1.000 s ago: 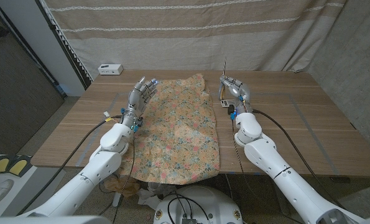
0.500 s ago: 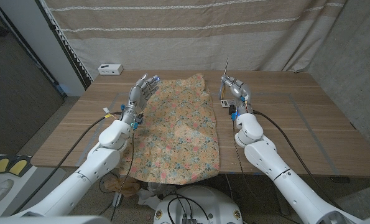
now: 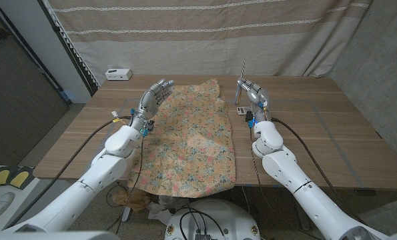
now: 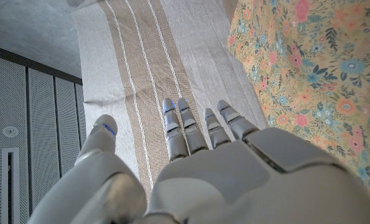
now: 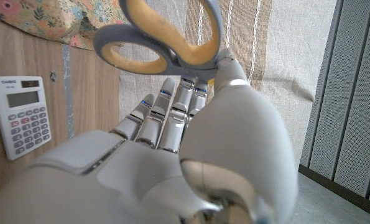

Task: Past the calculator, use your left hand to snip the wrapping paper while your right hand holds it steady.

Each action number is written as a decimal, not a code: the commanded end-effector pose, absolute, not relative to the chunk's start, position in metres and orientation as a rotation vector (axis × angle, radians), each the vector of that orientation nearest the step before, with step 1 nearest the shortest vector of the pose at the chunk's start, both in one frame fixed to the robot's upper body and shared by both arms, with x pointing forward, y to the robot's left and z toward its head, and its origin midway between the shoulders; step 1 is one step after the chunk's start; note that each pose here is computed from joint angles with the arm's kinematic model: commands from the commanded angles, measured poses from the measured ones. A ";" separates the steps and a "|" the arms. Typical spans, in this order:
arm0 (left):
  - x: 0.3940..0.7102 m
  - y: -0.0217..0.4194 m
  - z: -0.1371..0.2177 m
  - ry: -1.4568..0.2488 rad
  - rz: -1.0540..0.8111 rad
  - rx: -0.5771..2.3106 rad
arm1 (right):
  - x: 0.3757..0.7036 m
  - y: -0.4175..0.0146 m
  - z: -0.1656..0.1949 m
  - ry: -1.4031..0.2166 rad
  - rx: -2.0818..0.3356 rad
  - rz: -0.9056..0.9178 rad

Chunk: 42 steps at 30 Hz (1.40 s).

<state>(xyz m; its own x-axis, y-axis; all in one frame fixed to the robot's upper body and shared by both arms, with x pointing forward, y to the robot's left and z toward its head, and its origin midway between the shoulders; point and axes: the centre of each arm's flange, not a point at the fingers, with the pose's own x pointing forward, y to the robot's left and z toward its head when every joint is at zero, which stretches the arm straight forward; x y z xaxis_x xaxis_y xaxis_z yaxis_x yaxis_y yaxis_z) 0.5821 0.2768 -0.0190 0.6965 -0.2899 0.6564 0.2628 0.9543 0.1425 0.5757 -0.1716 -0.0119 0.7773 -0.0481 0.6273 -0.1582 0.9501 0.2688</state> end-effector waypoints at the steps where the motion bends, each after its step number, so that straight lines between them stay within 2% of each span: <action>1: 0.580 0.273 -0.005 -0.733 -0.322 0.111 | 0.574 -0.170 -0.009 -0.702 0.333 0.086; 18: 0.577 0.271 0.002 -0.746 -0.242 0.163 | 0.573 -0.166 0.000 -0.737 0.324 0.119; 42: 0.575 0.269 0.006 -0.695 -0.318 0.268 | 0.568 -0.156 0.005 -0.759 0.318 0.158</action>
<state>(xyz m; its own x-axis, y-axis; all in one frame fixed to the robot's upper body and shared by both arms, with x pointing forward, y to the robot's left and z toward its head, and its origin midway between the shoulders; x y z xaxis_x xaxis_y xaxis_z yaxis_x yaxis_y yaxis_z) 0.5763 0.2702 0.0046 0.7209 -0.3518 0.5971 0.1876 0.9285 0.3205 0.5705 -0.1602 0.0018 0.7276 0.0143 0.6858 -0.2413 0.9412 0.2364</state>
